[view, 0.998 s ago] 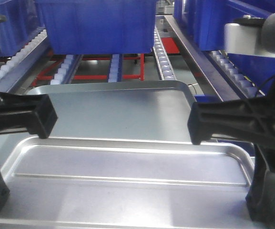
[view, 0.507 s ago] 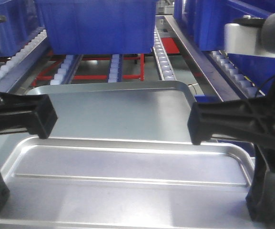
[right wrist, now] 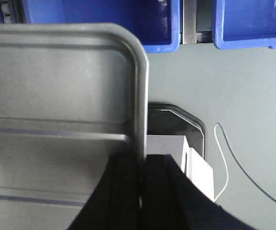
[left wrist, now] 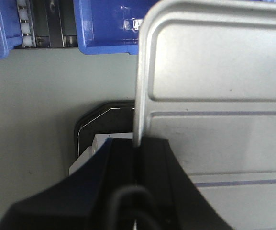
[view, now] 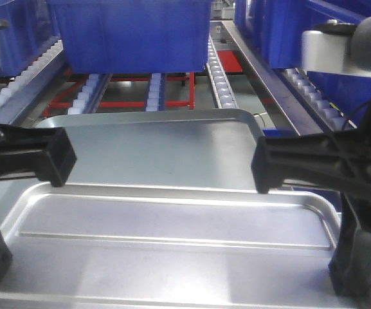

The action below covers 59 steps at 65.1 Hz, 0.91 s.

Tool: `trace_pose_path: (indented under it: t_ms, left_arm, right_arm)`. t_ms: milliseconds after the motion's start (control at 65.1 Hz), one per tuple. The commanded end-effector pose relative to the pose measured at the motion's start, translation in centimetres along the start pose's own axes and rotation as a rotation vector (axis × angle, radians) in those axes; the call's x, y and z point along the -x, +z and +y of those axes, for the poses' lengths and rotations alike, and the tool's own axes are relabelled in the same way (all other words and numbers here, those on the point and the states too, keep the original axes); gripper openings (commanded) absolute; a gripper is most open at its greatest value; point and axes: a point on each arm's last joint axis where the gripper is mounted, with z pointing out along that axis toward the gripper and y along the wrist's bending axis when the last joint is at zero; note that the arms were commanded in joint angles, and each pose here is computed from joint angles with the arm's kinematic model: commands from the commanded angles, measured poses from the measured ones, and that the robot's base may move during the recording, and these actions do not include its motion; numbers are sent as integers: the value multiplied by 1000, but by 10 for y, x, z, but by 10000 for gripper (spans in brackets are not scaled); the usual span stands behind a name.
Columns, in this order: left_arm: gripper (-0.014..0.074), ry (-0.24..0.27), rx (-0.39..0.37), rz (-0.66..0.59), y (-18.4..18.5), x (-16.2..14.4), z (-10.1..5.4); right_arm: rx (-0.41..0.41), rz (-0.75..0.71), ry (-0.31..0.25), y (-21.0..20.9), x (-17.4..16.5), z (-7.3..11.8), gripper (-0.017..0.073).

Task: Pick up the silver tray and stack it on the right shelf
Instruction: 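Carry the tray toward the larger silver tray on the shelf, then lower the held tray into the larger silver tray with both grippers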

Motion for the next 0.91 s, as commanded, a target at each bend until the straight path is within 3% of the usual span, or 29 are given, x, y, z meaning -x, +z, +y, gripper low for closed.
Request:
trace_pose_path:
  t_ms: [0,154,307,415,660,891]
  left_arm:
    - [-99,22,24,-38,-10,4,4]
    - [-99,50,7,-49,-9,14,10]
    - [-99,44,-52,-80,-8,32,19]
    - [-99,58,-78,-107,-8,50,25]
    - [-99,64,-120,-170,5,106,39]
    - [-99,58,-121,-187,23,156,49]
  right_arm:
    - [4,-56,-48,-10,7,-2,59]
    - [80,-119,-56,-12,22,5,59]
    - [56,-150,-89,-10,51,10,59]
    - [66,-181,-129,-8,74,24,59]
    - [82,-232,-157,5,131,57,58]
    - [116,-269,-117,22,180,76,58]
